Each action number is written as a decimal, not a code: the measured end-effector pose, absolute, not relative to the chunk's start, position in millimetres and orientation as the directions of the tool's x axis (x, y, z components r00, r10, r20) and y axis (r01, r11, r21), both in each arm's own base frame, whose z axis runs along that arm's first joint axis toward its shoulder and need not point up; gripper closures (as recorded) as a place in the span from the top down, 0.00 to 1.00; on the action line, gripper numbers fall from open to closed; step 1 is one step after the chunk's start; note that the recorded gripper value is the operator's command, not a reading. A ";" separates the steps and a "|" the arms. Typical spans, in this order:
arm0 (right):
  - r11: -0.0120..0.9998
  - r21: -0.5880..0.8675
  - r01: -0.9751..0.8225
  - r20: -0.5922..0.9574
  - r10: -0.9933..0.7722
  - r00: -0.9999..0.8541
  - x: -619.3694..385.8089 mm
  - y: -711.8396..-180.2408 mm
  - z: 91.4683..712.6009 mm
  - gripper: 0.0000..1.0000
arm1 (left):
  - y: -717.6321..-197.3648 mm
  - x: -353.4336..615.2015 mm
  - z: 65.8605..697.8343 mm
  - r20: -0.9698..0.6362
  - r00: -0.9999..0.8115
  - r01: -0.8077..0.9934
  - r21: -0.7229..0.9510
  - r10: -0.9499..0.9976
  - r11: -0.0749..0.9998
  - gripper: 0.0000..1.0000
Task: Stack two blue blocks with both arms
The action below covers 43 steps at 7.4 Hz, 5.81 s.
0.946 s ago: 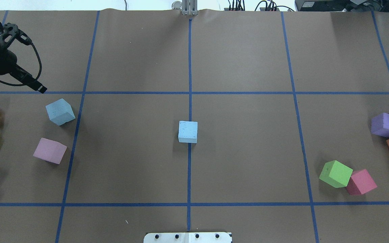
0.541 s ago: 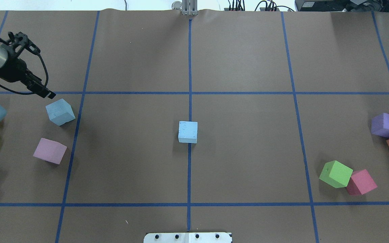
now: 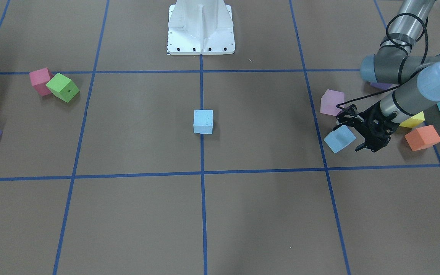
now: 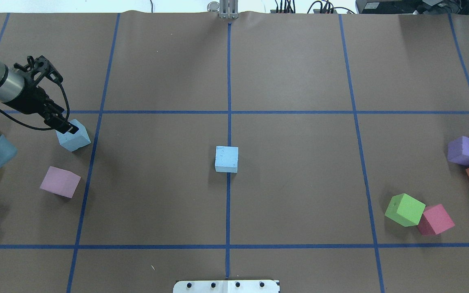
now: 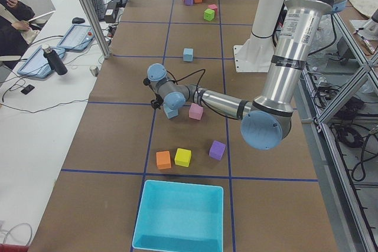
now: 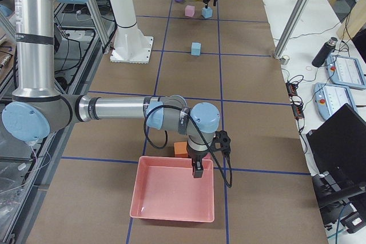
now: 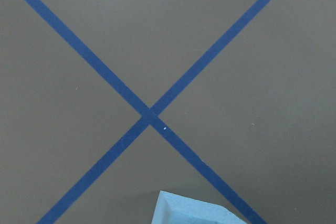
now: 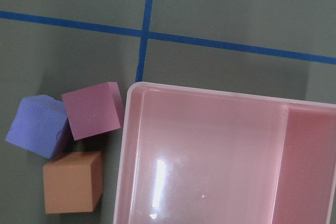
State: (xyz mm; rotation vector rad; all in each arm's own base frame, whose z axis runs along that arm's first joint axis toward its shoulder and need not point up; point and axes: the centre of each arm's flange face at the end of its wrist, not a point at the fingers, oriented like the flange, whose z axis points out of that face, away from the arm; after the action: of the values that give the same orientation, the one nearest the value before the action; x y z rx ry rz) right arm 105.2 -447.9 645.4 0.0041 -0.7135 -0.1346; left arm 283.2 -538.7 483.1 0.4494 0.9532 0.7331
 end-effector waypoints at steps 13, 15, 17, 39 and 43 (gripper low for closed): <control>0.992 0.039 0.123 0.654 -0.119 0.747 104.7 -444.4 650.8 1.00 | -490.8 344.0 507.6 -0.433 0.425 -0.469 0.646 0.795 0.602 0.18; 0.992 0.040 0.123 0.654 -0.119 0.747 104.6 -444.5 650.5 1.00 | -498.4 352.2 461.0 -0.472 0.407 -0.470 0.627 0.782 0.622 0.20; 0.992 0.038 0.123 0.654 -0.118 0.747 104.5 -444.0 651.0 1.00 | -511.0 372.2 349.1 -0.582 0.483 -0.416 0.506 0.655 0.756 0.25; 0.993 0.028 0.118 0.657 -0.107 0.746 104.1 -440.8 653.8 1.00 | -424.4 589.4 129.9 -0.731 0.668 0.041 0.227 0.142 0.973 0.98; 0.993 0.028 0.117 0.657 -0.106 0.747 104.1 -440.9 653.4 1.00 | -426.1 486.9 119.6 -0.727 0.646 -0.036 0.277 0.234 0.960 0.98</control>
State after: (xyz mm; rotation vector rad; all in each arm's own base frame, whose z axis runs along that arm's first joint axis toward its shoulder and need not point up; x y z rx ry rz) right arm 104.1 -440.9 653.4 -0.0153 -0.7174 -0.1222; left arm 486.9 -426.1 119.6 0.2468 0.8574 0.1552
